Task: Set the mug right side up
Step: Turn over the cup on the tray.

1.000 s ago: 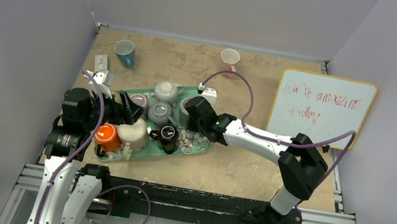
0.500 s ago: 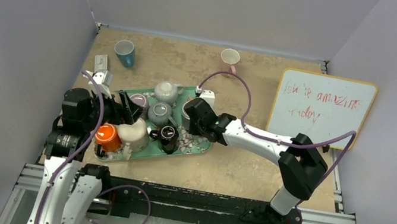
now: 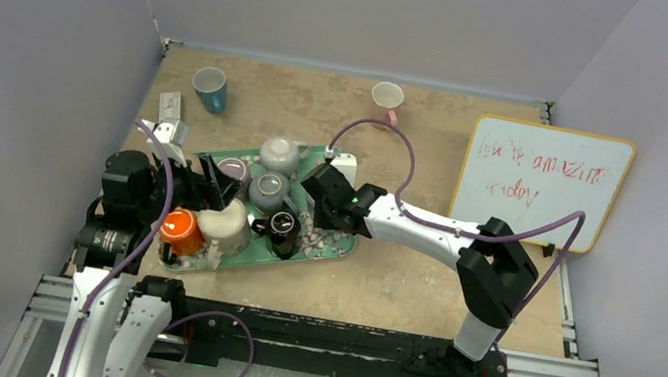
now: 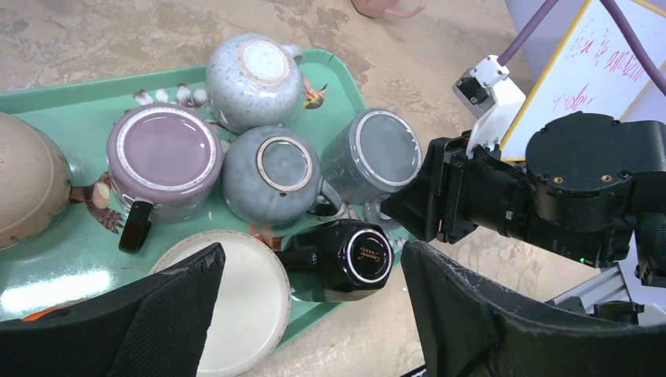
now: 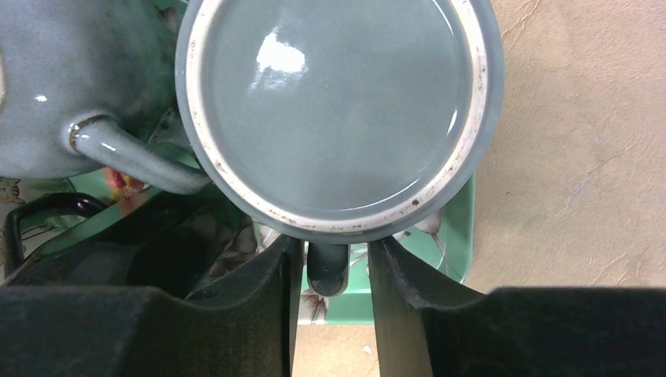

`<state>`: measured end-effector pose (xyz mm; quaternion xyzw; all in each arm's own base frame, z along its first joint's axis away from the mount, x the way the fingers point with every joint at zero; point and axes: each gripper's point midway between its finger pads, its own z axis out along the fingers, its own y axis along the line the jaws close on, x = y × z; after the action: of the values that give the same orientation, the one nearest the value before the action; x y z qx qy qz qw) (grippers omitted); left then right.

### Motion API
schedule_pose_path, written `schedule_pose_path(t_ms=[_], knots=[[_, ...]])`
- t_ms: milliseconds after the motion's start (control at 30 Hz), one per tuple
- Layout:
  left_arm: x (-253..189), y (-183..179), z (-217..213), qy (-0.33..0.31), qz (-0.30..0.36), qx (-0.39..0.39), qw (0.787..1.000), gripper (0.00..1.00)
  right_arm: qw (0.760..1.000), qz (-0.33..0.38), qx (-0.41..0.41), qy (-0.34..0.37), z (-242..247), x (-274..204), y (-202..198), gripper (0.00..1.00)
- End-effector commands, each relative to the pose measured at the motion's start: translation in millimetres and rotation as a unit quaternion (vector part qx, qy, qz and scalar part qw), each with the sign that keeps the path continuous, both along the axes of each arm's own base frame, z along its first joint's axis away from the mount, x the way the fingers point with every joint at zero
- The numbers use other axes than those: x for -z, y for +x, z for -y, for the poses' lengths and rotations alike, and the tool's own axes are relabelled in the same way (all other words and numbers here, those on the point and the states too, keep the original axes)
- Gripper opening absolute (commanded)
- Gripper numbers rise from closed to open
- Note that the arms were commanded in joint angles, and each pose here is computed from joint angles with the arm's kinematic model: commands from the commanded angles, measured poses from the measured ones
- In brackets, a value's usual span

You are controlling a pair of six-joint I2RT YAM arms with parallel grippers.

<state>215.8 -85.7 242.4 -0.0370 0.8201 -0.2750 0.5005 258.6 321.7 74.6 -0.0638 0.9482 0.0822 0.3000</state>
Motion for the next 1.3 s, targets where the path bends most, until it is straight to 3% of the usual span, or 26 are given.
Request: schedule_pose_path(t_ms=[0,233,533,733,833,867,1267], knots=[[-9,1,0,0.001,0.019,0.0,1.0,0.82,1.0,0.012,0.027,-0.002,-1,-10,8,0.39],[-10,0,2,-0.001,0.021,0.004,1.0,0.82,0.999,0.008,0.049,-0.013,-3,-5,14,0.39],[-11,-3,7,-0.001,0.022,0.016,1.0,0.82,0.998,0.011,0.057,-0.021,-3,0,17,0.29],[-10,-3,7,-0.001,0.021,0.017,1.0,0.82,0.998,0.025,0.061,-0.024,-1,-2,21,0.15],[-10,-2,7,-0.001,0.021,0.017,1.0,0.82,0.998,0.032,0.059,-0.018,0,-6,22,0.0],[-9,-2,7,0.0,0.02,0.016,1.0,0.82,0.998,0.035,0.057,-0.015,0,-8,22,0.0],[-12,0,5,0.0,0.022,0.009,1.0,0.82,0.986,0.093,0.048,0.132,-6,-59,14,0.0]])
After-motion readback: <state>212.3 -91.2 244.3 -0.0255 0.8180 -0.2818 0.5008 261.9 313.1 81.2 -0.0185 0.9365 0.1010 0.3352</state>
